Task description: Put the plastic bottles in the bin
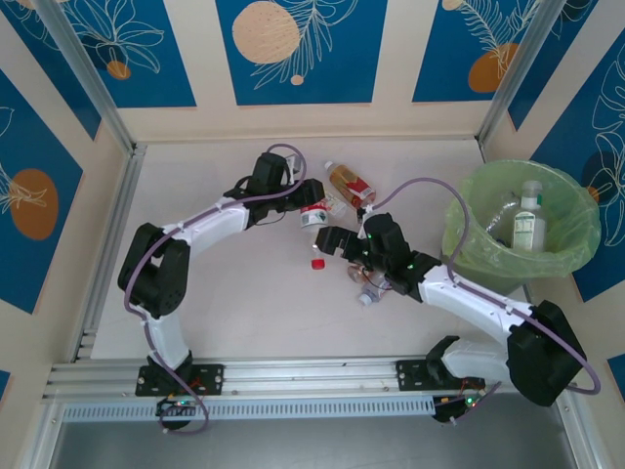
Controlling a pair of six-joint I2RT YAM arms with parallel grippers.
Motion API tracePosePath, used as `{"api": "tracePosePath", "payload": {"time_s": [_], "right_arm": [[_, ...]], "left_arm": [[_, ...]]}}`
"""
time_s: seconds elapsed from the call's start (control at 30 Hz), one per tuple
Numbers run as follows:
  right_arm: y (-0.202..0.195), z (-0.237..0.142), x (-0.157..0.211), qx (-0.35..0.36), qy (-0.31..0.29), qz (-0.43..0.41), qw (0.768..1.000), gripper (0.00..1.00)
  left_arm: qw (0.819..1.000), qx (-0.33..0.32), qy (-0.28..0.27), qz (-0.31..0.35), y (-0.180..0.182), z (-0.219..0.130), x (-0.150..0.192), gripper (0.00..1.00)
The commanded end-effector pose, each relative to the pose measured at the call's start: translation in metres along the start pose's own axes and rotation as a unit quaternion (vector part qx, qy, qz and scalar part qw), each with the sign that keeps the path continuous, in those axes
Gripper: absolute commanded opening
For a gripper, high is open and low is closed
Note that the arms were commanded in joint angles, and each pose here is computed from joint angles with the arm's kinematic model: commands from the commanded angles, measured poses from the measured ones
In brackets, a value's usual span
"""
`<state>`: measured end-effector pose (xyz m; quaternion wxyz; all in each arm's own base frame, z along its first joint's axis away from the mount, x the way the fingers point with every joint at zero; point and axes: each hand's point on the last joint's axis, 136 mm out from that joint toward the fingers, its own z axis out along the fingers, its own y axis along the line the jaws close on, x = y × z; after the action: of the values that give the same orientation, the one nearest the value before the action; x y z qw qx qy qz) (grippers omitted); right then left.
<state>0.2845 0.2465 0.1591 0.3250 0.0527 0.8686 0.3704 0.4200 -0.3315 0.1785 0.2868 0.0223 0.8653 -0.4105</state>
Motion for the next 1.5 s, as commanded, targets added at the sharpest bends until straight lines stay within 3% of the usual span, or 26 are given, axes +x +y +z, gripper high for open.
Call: {"api": "tracePosePath", "payload": {"time_s": [0.0, 0.43, 0.7, 0.87, 1.17, 1.33, 1.47], "right_arm": [[0.027, 0.004, -0.018, -0.046, -0.016, 0.005, 0.999, 1.0], [0.037, 0.035, -0.03, -0.039, -0.022, -0.01, 0.999, 0.99], [0.044, 0.044, -0.023, -0.049, 0.01, -0.032, 0.998, 0.85], [0.045, 0.043, -0.027, -0.051, -0.002, -0.039, 0.998, 0.7], [0.045, 0.04, -0.028, -0.044, -0.004, -0.06, 0.997, 0.59], [0.043, 0.037, -0.026, -0.042, -0.004, -0.068, 0.997, 0.56], [0.04, 0.035, -0.024, -0.037, -0.002, -0.073, 0.997, 0.55]], "left_arm": [[0.998, 0.065, -0.008, 0.016, -0.032, -0.011, -0.006, 0.55], [0.996, 0.09, -0.002, 0.013, -0.04, -0.011, -0.003, 0.55], [0.993, 0.114, -0.006, 0.018, -0.049, -0.012, -0.006, 0.55], [0.993, 0.118, -0.006, 0.019, -0.05, -0.013, -0.005, 0.55], [0.993, 0.118, -0.004, 0.019, -0.053, -0.018, -0.005, 0.59], [0.991, 0.131, 0.002, 0.014, -0.06, -0.02, -0.006, 0.7], [0.991, 0.13, -0.005, 0.006, -0.061, -0.023, -0.009, 0.96]]}}
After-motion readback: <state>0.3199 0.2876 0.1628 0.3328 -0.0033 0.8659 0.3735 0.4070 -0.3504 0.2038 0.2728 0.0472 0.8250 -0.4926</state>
